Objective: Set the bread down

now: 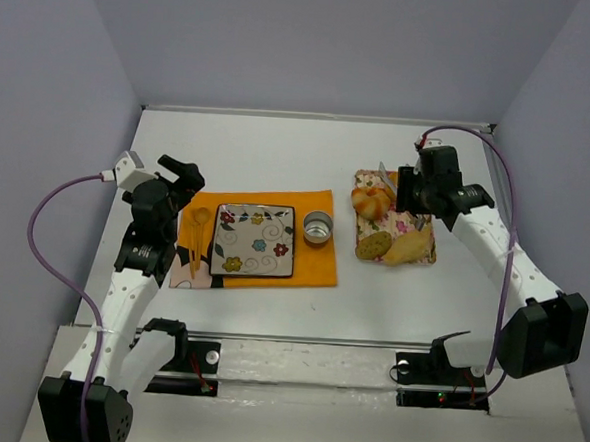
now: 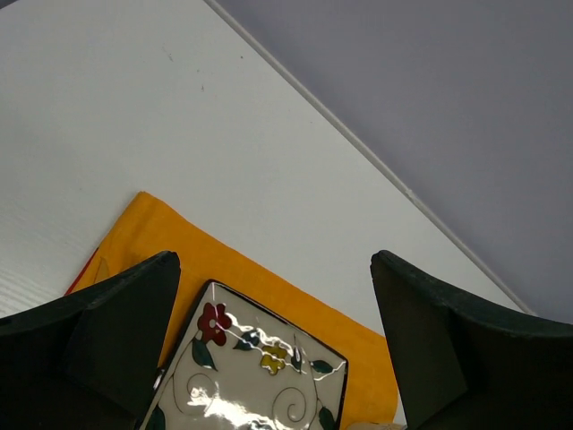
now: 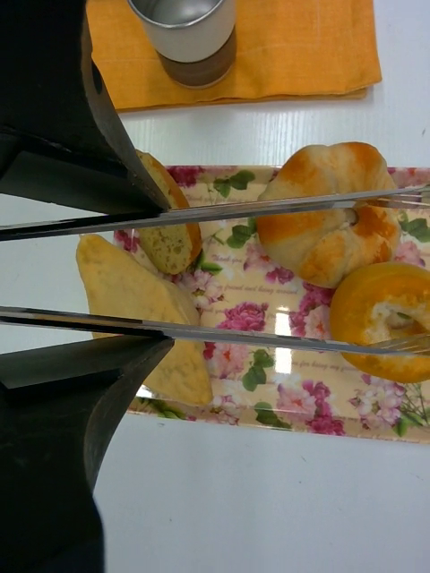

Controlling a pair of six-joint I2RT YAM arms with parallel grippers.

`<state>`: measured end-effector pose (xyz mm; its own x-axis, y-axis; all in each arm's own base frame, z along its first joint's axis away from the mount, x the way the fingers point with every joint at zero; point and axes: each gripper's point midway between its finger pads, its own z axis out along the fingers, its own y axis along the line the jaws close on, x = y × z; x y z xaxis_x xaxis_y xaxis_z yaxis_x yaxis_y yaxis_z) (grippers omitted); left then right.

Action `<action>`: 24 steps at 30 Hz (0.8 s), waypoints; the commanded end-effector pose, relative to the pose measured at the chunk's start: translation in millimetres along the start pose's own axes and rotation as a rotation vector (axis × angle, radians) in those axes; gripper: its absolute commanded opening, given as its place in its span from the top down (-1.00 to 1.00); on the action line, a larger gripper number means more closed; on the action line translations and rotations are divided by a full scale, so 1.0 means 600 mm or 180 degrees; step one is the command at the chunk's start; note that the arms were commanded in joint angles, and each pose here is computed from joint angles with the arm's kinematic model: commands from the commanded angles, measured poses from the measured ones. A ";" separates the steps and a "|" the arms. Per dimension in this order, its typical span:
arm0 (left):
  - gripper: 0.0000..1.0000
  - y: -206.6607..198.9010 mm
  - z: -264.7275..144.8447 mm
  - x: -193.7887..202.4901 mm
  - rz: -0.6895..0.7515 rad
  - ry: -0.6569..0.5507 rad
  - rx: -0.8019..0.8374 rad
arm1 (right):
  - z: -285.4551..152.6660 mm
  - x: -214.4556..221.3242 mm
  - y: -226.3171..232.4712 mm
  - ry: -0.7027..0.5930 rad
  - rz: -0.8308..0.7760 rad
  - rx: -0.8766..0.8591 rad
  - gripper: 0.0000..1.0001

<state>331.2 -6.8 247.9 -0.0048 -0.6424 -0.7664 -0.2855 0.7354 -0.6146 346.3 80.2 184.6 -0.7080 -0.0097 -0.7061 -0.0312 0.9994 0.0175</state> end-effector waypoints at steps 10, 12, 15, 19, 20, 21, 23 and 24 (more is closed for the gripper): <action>-0.98 -0.009 0.000 -0.025 -0.0048 -0.0189 0.0063 | 0.036 -0.035 0.004 -0.0003 -0.0164 0.0205 -0.23; -0.98 -0.008 0.000 -0.025 -0.0047 -0.0189 0.0056 | 0.047 -0.030 -0.001 0.0068 -0.0165 0.0288 -0.23; -0.98 -0.007 -0.001 -0.027 -0.0049 -0.0202 0.0048 | 0.061 -0.026 -0.017 0.0122 -0.0119 0.0515 -0.12; -0.98 -0.006 -0.002 -0.028 -0.0055 -0.0215 0.0041 | 0.062 -0.023 -0.026 0.0149 -0.0058 0.0645 0.25; -0.98 -0.007 -0.003 -0.029 -0.0059 -0.0225 0.0043 | 0.059 -0.025 -0.026 0.0139 -0.0050 0.0643 0.34; -0.98 -0.006 -0.003 -0.029 -0.0057 -0.0222 0.0040 | 0.056 -0.028 -0.025 0.0116 -0.0019 0.0629 0.51; -0.98 -0.004 -0.004 -0.030 -0.0067 -0.0235 0.0026 | 0.038 -0.042 -0.019 0.0016 0.0016 0.0542 0.66; -0.98 -0.004 -0.005 -0.031 -0.0074 -0.0242 0.0026 | 0.031 -0.049 -0.012 -0.0025 0.0029 0.0448 0.76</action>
<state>330.9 -5.8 248.6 0.0004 -0.6418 -0.7669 -0.2878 0.7344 -0.6147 370.1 68.6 141.9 -0.7924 -0.0395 -0.6087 0.0537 0.9895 -0.1342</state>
